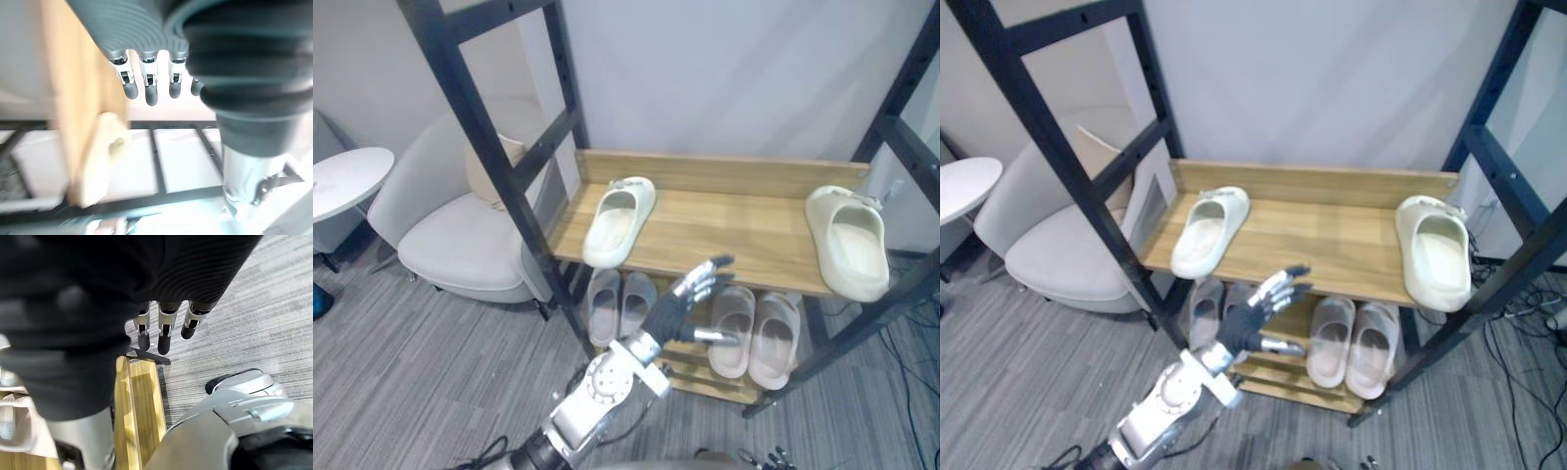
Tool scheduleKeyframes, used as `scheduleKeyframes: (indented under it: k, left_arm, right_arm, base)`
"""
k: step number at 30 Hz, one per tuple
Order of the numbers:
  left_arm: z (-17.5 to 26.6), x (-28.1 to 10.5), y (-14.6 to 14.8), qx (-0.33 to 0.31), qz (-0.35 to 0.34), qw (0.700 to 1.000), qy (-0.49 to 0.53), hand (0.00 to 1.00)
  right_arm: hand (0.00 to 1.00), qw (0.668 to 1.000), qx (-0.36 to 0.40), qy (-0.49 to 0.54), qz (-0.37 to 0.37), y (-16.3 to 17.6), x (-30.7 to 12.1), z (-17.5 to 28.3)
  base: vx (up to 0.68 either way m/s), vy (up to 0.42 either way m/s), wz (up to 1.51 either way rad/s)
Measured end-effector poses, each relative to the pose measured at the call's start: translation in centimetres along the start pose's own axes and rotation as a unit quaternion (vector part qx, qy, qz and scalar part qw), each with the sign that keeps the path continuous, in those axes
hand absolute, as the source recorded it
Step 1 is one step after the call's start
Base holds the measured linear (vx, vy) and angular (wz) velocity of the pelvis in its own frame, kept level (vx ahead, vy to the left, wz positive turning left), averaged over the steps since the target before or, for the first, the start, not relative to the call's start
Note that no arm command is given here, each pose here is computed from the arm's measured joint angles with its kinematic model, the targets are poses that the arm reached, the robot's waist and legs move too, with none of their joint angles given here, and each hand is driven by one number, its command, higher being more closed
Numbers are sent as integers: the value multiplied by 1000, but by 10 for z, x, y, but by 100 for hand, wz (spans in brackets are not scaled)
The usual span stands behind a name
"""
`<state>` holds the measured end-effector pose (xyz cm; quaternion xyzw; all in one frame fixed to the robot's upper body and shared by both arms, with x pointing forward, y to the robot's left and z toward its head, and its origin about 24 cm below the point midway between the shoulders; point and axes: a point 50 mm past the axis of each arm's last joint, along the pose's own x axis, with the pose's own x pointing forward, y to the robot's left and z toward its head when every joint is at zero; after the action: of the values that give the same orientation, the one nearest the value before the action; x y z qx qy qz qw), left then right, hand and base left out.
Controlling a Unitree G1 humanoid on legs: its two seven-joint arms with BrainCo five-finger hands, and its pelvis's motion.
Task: Organize the slippers on the shoe rack
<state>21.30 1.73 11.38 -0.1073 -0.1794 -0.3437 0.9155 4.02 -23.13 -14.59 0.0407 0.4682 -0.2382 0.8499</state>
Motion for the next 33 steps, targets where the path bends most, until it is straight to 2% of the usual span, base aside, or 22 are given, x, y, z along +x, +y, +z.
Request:
scheduleKeyframes:
  k: [5,15,20,23,33]
  left_arm:
    - [15,14,19,16,56,997,-41,0]
    - [22,53,96,134,187,973,-28,0]
    - [22,55,129,173,238,956,3,0]
    - [25,45,160,228,276,933,38,0]
    - [31,35,201,298,309,898,93,0]
  right_arm:
    - [0,1000,-3,5,0,-1,-1,-3]
    - [0,1000,-5,19,4,-3,-4,-10]
    - [0,1000,-4,19,5,-3,-4,-9]
    - [0,1000,-2,15,6,-2,-3,-7]
    - [0,1000,2,-1,10,0,-2,1]
  base:
    - [-16,1,-2]
    - [-6,8,-7]
    - [32,14,-4]
    - [25,13,-12]
    - [6,8,-4]
